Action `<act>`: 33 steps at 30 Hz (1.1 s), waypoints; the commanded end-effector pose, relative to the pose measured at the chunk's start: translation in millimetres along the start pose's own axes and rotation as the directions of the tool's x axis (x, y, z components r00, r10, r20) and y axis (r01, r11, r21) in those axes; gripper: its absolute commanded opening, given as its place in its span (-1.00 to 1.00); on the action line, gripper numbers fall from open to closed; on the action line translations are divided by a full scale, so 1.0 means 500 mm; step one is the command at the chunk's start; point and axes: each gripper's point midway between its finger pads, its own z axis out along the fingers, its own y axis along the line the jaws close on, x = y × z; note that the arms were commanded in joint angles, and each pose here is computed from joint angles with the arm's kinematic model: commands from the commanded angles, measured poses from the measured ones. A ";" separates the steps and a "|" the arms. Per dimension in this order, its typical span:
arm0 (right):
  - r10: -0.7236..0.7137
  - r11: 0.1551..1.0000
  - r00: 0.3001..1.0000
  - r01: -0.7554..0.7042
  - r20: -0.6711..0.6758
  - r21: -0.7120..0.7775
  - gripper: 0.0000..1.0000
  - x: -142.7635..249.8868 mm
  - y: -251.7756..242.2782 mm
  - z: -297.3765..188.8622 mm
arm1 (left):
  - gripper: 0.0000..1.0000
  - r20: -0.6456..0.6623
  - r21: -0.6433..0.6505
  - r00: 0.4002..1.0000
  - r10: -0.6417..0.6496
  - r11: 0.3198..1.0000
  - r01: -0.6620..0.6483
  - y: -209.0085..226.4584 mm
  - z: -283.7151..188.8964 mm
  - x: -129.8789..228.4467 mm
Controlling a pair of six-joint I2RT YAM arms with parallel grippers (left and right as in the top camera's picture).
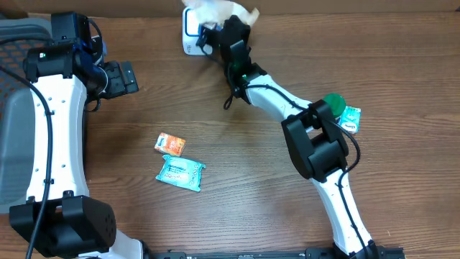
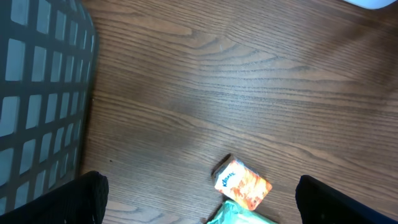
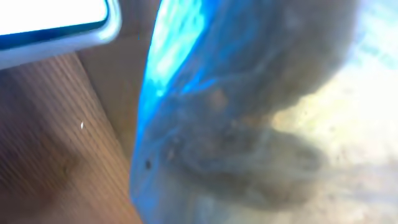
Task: Scan the item barcode
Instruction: 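Carry the bag right and lower it beside the green-capped bottle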
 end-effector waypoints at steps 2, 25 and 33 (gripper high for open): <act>0.428 0.899 0.903 -0.422 -0.031 0.118 -0.92 -0.008 -0.233 -0.112 | 0.99 0.002 -0.010 1.000 -0.003 1.000 0.003 0.003 0.002 -0.004; 0.089 0.241 0.549 -0.821 -0.831 -0.517 -0.89 0.281 0.081 -0.537 | 0.99 0.002 -0.010 1.000 -0.003 1.000 0.003 0.003 0.002 -0.004; 0.017 0.287 0.422 -0.870 -0.906 -0.400 -0.83 0.423 0.137 -0.529 | 0.99 0.002 -0.010 1.000 -0.003 1.000 0.003 0.003 0.002 -0.004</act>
